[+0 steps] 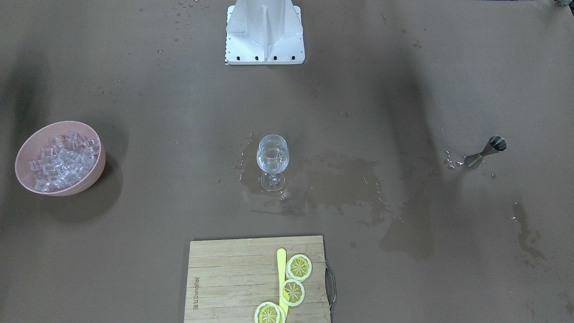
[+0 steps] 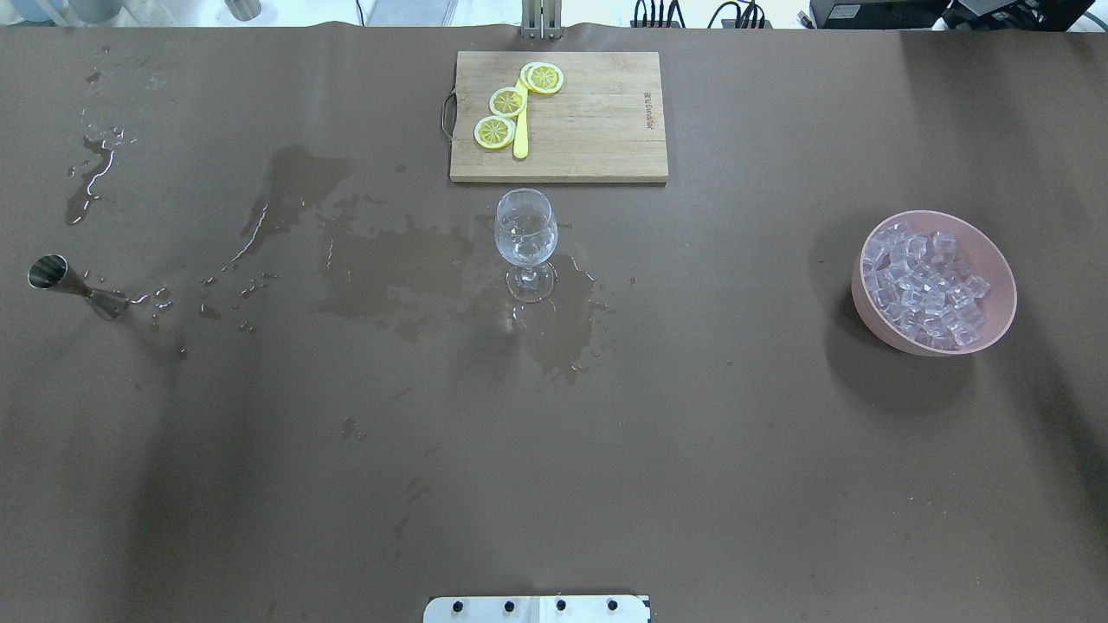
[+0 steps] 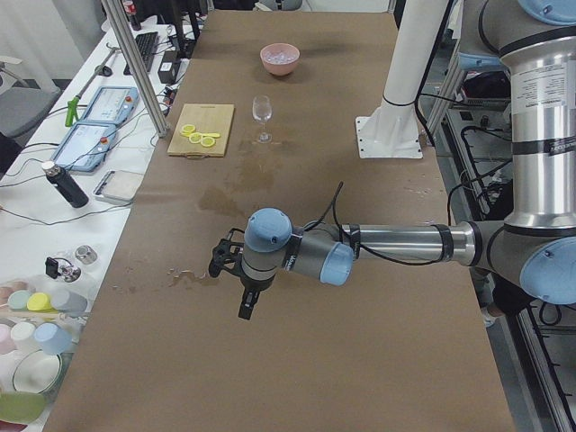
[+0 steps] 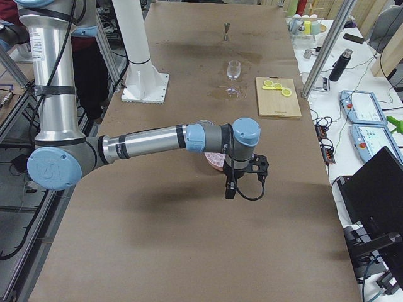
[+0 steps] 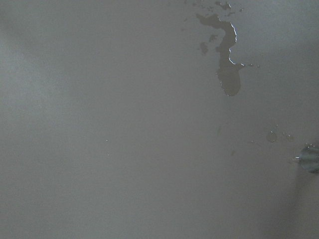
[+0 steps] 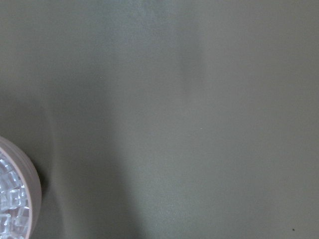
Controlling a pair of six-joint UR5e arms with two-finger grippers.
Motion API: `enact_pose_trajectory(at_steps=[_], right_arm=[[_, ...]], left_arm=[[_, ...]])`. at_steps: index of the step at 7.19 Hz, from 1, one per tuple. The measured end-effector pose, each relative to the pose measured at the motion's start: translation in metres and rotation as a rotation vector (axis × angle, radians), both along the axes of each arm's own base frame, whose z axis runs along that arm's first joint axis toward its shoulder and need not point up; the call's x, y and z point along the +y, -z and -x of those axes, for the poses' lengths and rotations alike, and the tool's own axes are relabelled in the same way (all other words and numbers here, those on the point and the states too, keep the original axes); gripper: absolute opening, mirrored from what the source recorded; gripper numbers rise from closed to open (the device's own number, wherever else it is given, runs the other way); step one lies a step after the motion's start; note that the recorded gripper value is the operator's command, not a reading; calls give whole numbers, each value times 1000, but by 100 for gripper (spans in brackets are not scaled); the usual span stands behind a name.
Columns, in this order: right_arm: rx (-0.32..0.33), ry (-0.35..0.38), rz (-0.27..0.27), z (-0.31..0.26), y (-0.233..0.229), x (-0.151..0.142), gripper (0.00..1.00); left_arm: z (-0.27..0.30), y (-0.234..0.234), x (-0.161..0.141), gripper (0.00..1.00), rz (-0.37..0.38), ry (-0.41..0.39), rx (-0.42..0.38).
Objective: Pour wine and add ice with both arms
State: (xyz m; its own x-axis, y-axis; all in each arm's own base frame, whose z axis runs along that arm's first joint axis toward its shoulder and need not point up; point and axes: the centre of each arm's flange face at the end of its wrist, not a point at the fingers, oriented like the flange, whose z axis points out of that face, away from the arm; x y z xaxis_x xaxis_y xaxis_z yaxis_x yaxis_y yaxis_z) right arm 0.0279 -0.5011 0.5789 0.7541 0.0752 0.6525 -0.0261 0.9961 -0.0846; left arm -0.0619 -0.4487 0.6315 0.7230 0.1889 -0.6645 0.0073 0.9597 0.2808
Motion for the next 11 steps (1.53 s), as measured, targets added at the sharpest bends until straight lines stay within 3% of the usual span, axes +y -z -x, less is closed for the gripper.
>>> enact_pose_trajectory(at_steps=[4,6,8,11], right_arm=[[1,-2,-8,0,5,7,100],[-2,-18,-16,13,27,19,100],[-12,-36,-2,50,62,38,100],[-40,-40,6,117,96,39,100]], left_arm=[[0,14,4,98,-7,22,10],[-1,25,24,98,-10,89,36],[-10,30,42,98,-56,158,104],[-58,46,45,98,-152,136,210]])
